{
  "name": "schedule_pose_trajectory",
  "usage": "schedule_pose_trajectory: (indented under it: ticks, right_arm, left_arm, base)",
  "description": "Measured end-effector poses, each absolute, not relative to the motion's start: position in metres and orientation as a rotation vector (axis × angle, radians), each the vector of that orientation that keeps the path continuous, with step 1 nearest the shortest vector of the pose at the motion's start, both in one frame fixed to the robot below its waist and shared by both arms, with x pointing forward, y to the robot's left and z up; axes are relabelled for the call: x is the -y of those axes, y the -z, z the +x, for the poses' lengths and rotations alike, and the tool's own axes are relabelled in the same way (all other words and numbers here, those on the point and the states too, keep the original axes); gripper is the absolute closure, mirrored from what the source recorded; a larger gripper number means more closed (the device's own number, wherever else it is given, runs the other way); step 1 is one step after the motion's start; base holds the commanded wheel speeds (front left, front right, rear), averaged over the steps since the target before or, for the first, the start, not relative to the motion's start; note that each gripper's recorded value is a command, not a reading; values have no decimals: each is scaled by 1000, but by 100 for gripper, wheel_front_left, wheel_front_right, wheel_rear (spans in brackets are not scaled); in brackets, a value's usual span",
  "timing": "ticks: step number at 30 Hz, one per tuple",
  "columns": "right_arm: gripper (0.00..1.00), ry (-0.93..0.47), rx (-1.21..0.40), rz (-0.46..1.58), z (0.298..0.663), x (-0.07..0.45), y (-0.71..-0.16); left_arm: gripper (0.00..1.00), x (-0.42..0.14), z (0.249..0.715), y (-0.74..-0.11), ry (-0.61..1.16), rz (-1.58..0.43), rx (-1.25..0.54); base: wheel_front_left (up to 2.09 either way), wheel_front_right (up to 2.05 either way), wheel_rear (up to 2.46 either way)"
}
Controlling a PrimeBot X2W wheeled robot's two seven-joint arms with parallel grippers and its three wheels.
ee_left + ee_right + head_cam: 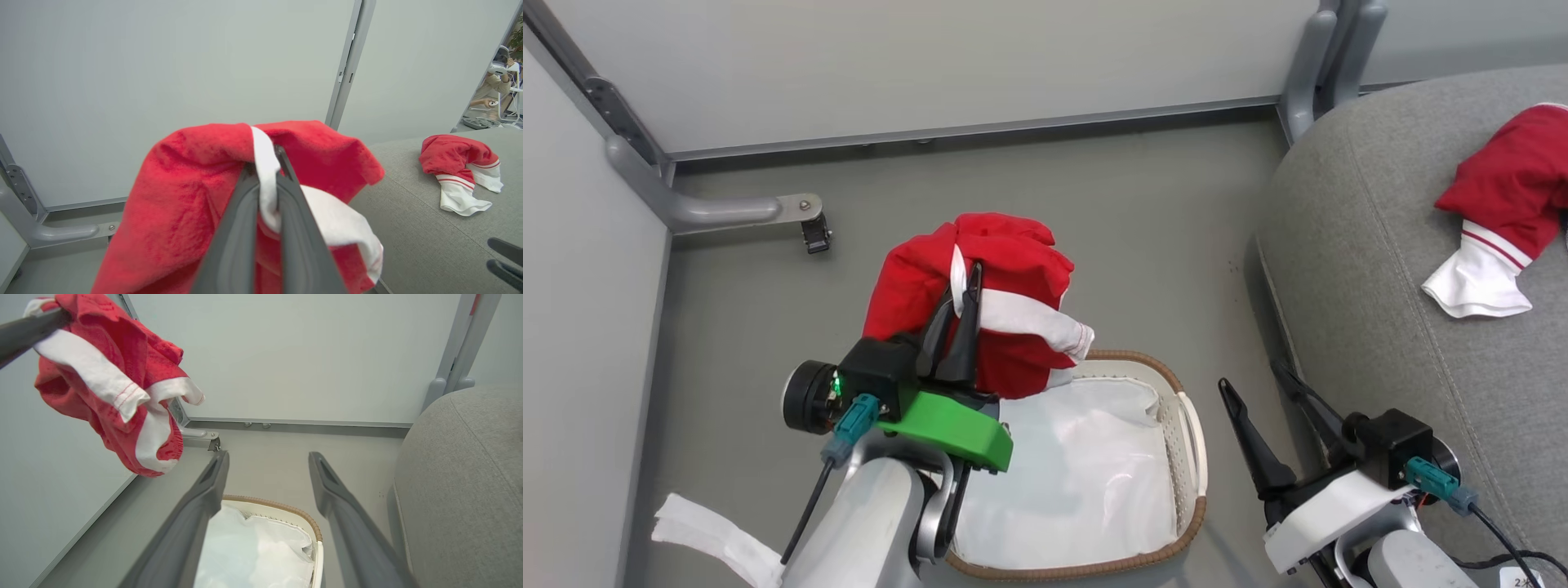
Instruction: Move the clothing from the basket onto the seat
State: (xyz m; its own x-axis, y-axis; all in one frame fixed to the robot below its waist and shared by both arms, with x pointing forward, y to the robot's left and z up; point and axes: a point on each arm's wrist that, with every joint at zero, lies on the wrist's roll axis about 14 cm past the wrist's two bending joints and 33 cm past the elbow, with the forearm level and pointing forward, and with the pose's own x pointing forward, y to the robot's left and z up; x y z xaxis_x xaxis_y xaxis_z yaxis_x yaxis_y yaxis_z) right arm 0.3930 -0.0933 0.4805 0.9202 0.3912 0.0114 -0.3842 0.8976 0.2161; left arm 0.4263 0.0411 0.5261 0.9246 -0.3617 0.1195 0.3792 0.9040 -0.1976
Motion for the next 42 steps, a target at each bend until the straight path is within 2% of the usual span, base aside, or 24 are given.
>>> schedule_pose_trajectory:
  ticks: [15,20,28,37,38,39,40,42]
  right_arm:
    - [0,-444,-14,214,376,79,-490]
    - [0,-586,81,223,374,41,-526]
    - [0,-773,222,119,383,5,-572]
    - [0,-884,172,50,394,-28,-558]
    - [28,-893,164,60,394,-32,-557]
    - [81,-897,152,71,395,-35,-554]
    - [100,-898,145,80,396,-36,-553]
    - [100,-891,135,106,400,-38,-553]
  left_arm:
    - [100,-29,398,-605,447,-289,304]
    - [100,-25,394,-603,455,-315,290]
    - [100,-14,390,-594,484,-340,251]
    - [100,-2,386,-590,525,-343,227]
    - [100,-1,386,-589,529,-342,223]
    - [100,0,385,-587,533,-345,216]
    - [100,1,384,-585,535,-344,210]
    - [100,1,385,-581,532,-339,200]
  base:
    - [0,0,0]
    - [0,0,0]
    - [0,0,0]
    - [0,0,0]
    - [0,0,0]
    - [0,0,0]
    - [0,0,0]
    - [0,0,0]
